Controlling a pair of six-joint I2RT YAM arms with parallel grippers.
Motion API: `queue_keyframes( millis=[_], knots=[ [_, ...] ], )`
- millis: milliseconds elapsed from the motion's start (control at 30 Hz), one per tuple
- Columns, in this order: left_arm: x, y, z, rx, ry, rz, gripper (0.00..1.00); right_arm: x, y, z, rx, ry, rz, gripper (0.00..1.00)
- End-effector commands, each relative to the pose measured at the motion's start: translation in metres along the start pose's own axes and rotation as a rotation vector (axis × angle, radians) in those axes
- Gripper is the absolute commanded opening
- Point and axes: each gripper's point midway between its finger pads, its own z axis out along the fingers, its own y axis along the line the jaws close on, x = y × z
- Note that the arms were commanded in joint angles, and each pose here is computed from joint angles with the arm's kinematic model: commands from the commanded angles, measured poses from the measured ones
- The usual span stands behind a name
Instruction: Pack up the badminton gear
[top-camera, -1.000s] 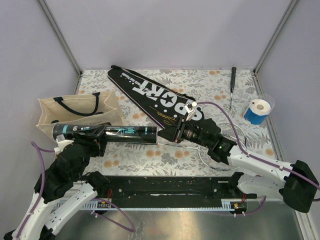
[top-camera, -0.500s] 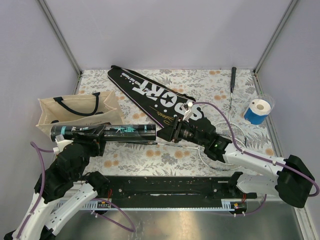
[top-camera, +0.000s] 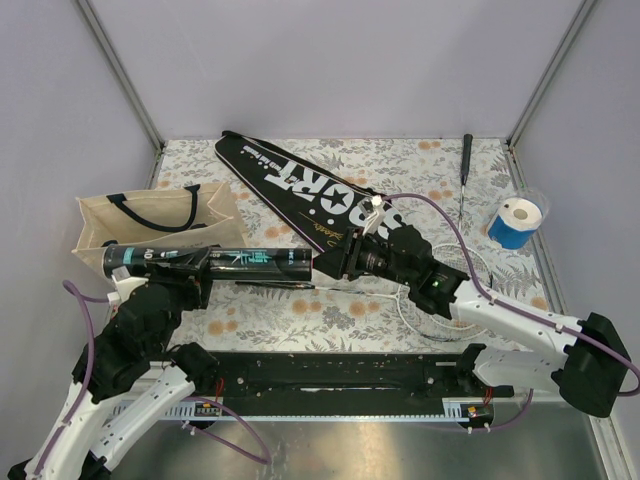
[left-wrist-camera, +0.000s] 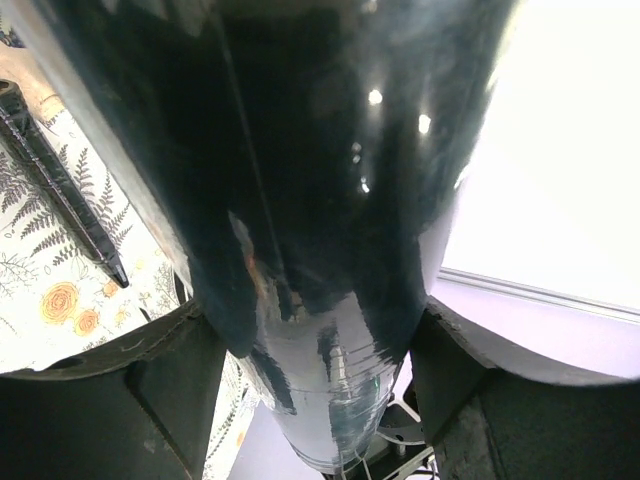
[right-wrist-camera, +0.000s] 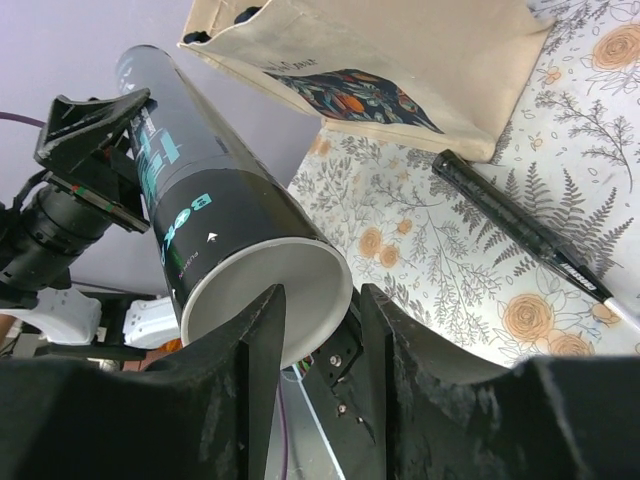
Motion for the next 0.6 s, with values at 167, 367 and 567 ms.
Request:
queue_keyframes(
  millis=[167, 367, 567],
  knots=[
    [0.034, -0.024, -0.004, 0.059, 0.168, -0.014, 0.19, -0.006, 0.035, 0.011, -0.096, -0.027, 0.046, 0.44],
    [0.038, -0.026, -0.004, 0.064, 0.189, -0.025, 0.19, -0.004, 0.037, 0.016, -0.18, -0.098, 0.228, 0.43],
    [0.035, -0.027, -0.005, 0.076, 0.179, -0.032, 0.18, 0.003, 0.038, 0.018, -0.193, -0.089, 0.226, 0.46]
  ],
)
